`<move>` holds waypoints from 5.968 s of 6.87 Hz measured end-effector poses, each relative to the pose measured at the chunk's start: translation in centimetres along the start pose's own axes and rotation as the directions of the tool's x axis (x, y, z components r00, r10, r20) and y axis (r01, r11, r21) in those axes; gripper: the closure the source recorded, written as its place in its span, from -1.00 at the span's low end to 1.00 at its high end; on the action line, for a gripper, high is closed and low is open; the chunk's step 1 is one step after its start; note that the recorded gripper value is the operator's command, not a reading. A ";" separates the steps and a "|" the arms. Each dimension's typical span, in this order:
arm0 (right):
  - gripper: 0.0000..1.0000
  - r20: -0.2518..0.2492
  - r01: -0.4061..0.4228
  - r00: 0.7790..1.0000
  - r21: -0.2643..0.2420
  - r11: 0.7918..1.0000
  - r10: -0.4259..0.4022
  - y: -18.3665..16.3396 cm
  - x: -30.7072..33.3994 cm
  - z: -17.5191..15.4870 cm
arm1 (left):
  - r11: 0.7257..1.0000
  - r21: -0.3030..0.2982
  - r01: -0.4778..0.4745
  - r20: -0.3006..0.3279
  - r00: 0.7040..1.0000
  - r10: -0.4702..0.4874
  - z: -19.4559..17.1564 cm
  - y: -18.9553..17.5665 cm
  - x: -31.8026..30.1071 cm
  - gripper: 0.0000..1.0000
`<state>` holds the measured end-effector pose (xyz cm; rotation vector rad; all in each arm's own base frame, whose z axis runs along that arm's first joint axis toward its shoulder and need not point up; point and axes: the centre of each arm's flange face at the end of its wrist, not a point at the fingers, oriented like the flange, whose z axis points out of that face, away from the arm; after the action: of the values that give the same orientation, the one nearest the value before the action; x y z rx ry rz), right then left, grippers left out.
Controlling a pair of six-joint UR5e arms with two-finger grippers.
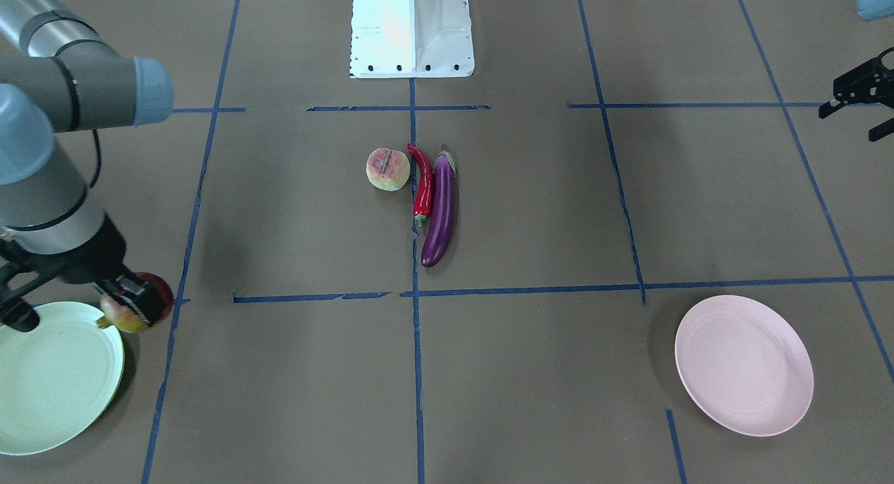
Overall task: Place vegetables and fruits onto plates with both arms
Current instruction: 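Carry the apple to the green plate while the left gripper nears the eggplant, then grasp the purple eggplant with the left gripper and lift it, then place the eggplant on the pink plate while the right gripper nears the peach, then lower the right gripper onto the peach and grasp it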
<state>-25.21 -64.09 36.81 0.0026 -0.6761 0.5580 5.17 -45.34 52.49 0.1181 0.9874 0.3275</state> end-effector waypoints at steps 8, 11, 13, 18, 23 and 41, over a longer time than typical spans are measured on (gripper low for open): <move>-1.00 -0.009 0.159 0.987 -0.011 0.987 -0.159 -11.9 12.8 11.2 | 0.983 0.055 0.173 0.020 0.984 -0.174 21.0 -17.8 42.9 -0.99; -1.00 0.109 0.149 0.984 -0.049 0.988 -0.143 -12.8 14.4 7.0 | 0.974 0.112 0.196 0.035 0.979 -0.201 24.9 -22.6 47.1 -0.93; -1.00 0.135 0.156 0.980 -0.048 0.987 -0.149 -11.8 15.3 5.8 | 0.973 0.131 0.190 0.035 0.980 -0.196 26.9 -24.8 48.7 -0.87; -1.00 0.219 0.180 0.963 -0.089 0.980 -0.157 -8.4 16.3 3.1 | 0.973 0.169 0.155 0.079 0.982 -0.170 30.8 -24.2 51.0 1.00; -1.00 0.302 0.144 0.948 -0.134 0.980 -0.098 -1.8 15.8 -3.3 | 0.890 0.404 0.209 0.098 0.958 -0.269 17.8 -30.7 37.6 1.00; -0.92 0.077 -0.130 0.987 -0.113 0.985 0.140 43.4 -16.6 3.3 | 0.781 0.448 0.435 0.178 0.813 -0.555 7.8 -37.2 5.1 -1.00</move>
<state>-59.05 -35.78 21.94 -0.1222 -0.7928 0.6539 22.35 -78.41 43.65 0.2514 0.7293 -0.3837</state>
